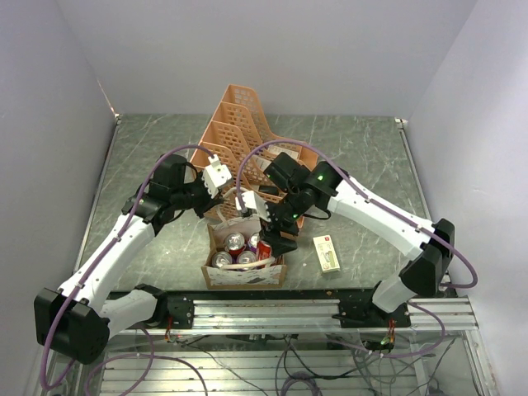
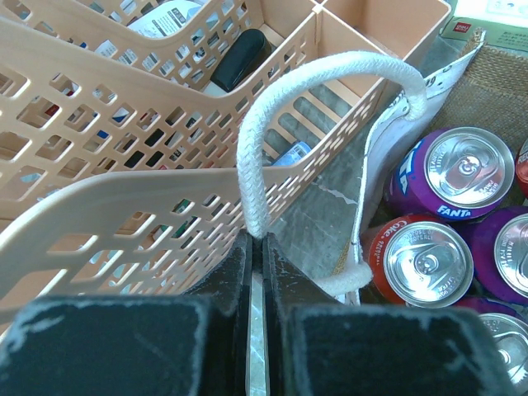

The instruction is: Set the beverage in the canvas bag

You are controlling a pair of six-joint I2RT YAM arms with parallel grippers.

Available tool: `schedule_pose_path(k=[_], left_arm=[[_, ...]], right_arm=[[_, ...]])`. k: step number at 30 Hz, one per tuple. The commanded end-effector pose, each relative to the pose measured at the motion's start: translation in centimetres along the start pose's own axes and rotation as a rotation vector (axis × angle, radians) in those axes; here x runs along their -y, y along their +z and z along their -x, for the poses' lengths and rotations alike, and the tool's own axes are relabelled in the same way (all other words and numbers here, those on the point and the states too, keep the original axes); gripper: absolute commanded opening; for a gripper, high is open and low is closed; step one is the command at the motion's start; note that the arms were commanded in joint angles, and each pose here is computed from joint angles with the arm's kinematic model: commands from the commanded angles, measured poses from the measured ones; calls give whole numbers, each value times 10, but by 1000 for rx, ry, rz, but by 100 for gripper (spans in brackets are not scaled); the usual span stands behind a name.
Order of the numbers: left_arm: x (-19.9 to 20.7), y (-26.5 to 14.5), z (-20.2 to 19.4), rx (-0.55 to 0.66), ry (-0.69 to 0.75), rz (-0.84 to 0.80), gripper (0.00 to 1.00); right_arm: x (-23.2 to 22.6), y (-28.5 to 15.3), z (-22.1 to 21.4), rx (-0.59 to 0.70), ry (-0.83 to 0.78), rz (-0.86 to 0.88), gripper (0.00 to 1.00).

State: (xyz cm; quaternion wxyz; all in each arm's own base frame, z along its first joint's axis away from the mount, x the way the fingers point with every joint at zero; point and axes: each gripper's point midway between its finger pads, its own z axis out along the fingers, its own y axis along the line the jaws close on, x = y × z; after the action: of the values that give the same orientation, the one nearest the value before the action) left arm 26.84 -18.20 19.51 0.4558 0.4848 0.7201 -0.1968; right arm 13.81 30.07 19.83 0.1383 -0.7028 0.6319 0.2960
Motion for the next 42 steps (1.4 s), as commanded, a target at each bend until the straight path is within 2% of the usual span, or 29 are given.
schedule_pose_path(k=[1,9,20,35,42], left_arm=[[3,-2,12,40,33,-21,7],[3,1,13,37,27,-29,7],[2,1,11,27,30,-30,7],[2,2,10,26,32,-33,7],[2,2,11,31,26,-35,7]], right_arm=[[24,13,6,-7,6,-66,0],[12,21,6,-21,-88,7,0],[-17,20,9,-45,-219,206,0],[-25,-5,22,24,-258,124,0],[-25,13,7,-13,-213,159,0]])
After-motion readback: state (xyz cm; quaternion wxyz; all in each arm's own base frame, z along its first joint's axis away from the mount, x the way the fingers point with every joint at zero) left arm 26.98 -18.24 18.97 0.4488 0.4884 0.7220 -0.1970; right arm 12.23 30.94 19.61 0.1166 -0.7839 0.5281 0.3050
